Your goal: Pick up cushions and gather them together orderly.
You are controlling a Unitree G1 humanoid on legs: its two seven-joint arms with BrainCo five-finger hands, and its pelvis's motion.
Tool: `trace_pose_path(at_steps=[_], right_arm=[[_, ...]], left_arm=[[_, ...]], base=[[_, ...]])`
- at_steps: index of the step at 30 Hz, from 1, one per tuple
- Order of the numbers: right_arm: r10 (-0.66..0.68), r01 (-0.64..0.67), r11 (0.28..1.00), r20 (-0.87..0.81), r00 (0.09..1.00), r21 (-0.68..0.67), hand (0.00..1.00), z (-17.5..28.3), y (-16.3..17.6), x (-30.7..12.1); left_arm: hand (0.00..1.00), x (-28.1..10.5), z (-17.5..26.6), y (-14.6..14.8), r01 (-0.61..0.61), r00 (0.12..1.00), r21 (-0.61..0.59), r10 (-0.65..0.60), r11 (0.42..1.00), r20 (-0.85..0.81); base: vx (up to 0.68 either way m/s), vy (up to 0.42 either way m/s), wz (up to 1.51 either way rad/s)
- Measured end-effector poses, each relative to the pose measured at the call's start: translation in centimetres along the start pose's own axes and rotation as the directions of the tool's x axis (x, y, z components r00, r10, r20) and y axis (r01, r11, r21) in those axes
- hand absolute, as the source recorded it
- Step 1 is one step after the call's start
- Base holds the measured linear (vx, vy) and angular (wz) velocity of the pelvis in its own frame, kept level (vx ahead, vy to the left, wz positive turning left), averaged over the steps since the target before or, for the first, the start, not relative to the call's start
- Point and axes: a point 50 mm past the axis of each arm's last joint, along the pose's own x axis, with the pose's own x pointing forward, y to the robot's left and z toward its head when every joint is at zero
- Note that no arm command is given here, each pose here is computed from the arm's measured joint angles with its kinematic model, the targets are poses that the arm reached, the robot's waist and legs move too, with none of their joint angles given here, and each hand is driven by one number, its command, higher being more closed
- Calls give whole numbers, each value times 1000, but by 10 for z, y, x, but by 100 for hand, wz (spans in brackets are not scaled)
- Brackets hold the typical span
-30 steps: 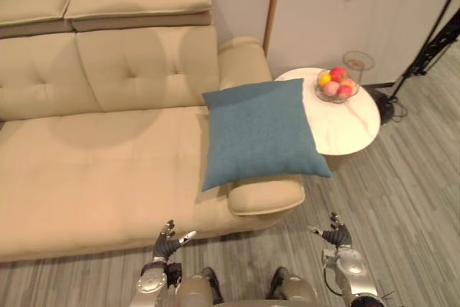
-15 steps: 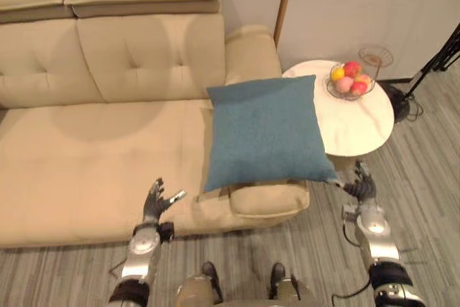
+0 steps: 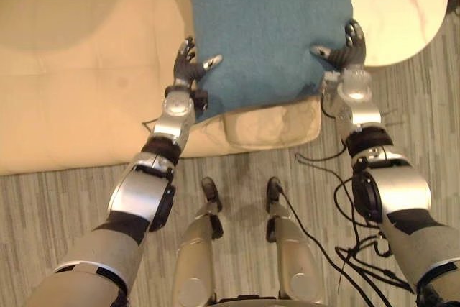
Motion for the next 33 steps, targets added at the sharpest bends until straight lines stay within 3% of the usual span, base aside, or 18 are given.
trace_pose_path(at_steps=[8, 14, 22, 29, 33], right_arm=[[107, -116, 992, 177, 978, 45, 100, 32, 23, -11], [211, -218, 976, 212, 954, 9, 100, 6, 32, -43], [328, -335, 942, 171, 929, 13, 100, -50, 25, -126], [437, -452, 890, 171, 883, 59, 100, -64, 23, -196], [485, -502, 863, 190, 853, 50, 100, -65, 30, -214]], left_arm=[[100, 5, 33, 23, -71, 991, -143, 86, 987, 103], [100, -9, 26, 34, -63, 985, -162, 87, 985, 147], [100, -79, -30, 37, -38, 986, -121, 57, 992, 156], [100, -175, -90, 39, -114, 993, -202, 114, 973, -12], [100, -212, -102, 49, -158, 987, -198, 147, 967, -72]], base=[[-89, -47, -12], [48, -62, -12], [54, -35, 15], [26, 13, 34], [53, 42, 0]])
